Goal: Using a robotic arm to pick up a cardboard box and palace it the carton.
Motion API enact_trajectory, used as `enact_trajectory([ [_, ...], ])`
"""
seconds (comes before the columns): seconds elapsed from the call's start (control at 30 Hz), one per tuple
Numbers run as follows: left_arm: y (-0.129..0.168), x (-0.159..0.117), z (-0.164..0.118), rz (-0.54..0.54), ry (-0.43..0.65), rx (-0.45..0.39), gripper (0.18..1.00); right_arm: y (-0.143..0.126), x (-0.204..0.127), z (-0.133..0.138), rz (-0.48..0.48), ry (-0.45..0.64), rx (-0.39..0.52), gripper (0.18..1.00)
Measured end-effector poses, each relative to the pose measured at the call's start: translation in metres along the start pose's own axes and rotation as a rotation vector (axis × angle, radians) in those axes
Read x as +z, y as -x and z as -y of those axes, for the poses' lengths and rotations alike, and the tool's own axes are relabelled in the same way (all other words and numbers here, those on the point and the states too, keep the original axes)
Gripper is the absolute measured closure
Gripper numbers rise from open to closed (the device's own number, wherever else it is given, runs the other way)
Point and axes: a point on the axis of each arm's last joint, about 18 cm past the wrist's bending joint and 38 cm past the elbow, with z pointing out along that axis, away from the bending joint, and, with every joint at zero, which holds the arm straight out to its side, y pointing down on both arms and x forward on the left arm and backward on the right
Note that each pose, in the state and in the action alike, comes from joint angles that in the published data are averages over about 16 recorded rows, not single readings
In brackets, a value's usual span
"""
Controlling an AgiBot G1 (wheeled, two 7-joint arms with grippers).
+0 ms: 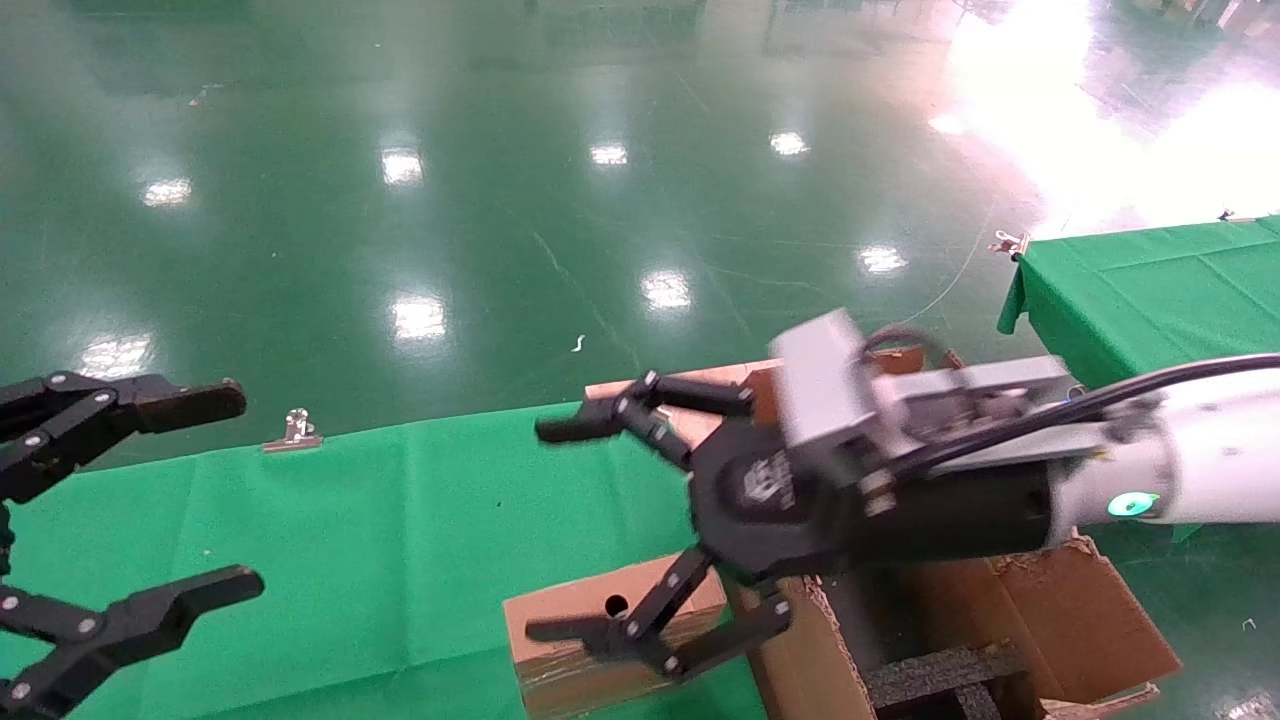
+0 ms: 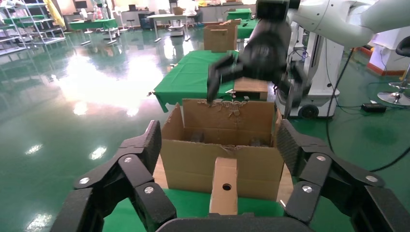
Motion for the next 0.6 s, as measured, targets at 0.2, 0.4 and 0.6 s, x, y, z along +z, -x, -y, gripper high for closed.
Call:
enact_trajectory([
  [0.2, 0.0, 0.0, 0.0, 0.0, 0.0, 0.0, 0.37, -0.009, 0.019, -0.021, 0.039, 0.2, -0.049, 0.178],
  [0.4, 0.0, 0.0, 0.0, 0.0, 0.0, 0.0, 0.494, -0.018, 0.033, -0.041, 0.071, 0.373, -0.089, 0.178],
  [0.6, 0.0, 0.0, 0.0, 0.0, 0.0, 0.0, 0.638, -0.025, 0.045, -0.056, 0.104, 0.51, -0.129, 0.178],
])
